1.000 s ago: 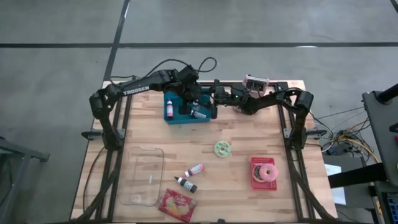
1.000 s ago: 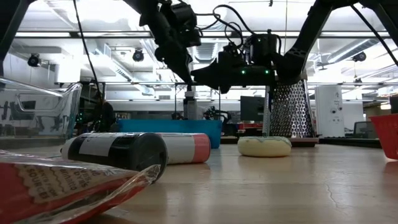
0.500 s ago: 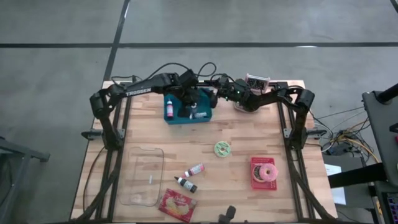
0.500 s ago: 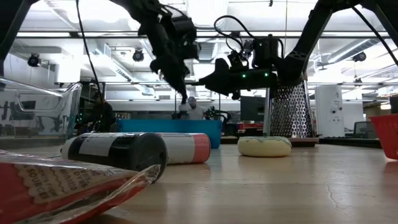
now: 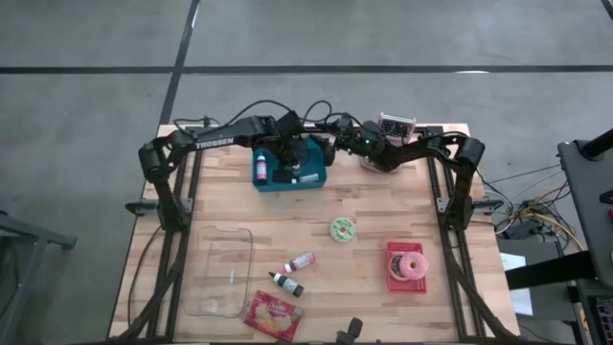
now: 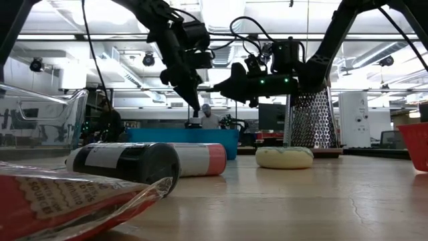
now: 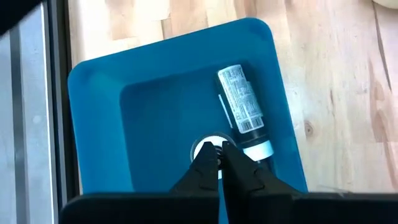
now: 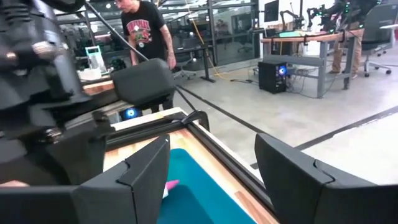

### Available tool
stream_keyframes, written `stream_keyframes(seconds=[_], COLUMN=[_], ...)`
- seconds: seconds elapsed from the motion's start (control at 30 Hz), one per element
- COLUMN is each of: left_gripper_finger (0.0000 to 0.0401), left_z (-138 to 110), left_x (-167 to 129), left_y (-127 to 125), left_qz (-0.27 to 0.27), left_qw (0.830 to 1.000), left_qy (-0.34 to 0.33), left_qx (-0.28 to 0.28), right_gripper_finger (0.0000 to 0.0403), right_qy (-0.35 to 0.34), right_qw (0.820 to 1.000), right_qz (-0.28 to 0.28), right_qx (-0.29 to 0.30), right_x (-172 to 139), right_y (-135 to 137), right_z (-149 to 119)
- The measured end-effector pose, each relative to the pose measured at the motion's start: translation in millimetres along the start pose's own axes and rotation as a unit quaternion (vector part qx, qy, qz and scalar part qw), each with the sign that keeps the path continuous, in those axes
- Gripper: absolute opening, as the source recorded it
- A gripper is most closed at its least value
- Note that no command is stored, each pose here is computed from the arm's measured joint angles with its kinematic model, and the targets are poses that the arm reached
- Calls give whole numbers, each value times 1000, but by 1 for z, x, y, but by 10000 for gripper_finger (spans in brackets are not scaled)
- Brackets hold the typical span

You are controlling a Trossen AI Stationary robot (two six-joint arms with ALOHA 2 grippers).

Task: Pick & Place Food Item
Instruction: Put the right black food coloring bottle into the blue bin

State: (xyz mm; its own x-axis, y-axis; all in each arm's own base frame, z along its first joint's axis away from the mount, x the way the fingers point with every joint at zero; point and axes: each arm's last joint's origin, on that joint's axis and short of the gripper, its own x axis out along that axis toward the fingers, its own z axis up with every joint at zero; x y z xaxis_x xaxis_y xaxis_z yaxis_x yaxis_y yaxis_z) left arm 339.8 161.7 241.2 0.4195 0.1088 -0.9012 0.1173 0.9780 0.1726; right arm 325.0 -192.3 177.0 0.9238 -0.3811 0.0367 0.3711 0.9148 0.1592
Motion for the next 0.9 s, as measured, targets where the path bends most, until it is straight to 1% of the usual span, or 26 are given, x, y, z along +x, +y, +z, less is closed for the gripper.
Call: stream_keyframes(seconds=[0.57,0.63,0.9], left_gripper_finger=[1,0,0], left_z=[-5,-7,-13], left_x=[0,1,8], left_y=[8,8,10], left_qz=[2,-5,-2], left_qw=[1000,1000,999], left_qy=[-6,-10,-19], left_qx=[-21,-23,-31], right_gripper_finger=[228,228,228], right_qy=[0,0,1], right_qw=[1000,1000,1000], right_qz=[5,5,5], right_qx=[2,2,4], right_x=[0,0,0], right_y=[2,2,2], right_z=[0,0,0])
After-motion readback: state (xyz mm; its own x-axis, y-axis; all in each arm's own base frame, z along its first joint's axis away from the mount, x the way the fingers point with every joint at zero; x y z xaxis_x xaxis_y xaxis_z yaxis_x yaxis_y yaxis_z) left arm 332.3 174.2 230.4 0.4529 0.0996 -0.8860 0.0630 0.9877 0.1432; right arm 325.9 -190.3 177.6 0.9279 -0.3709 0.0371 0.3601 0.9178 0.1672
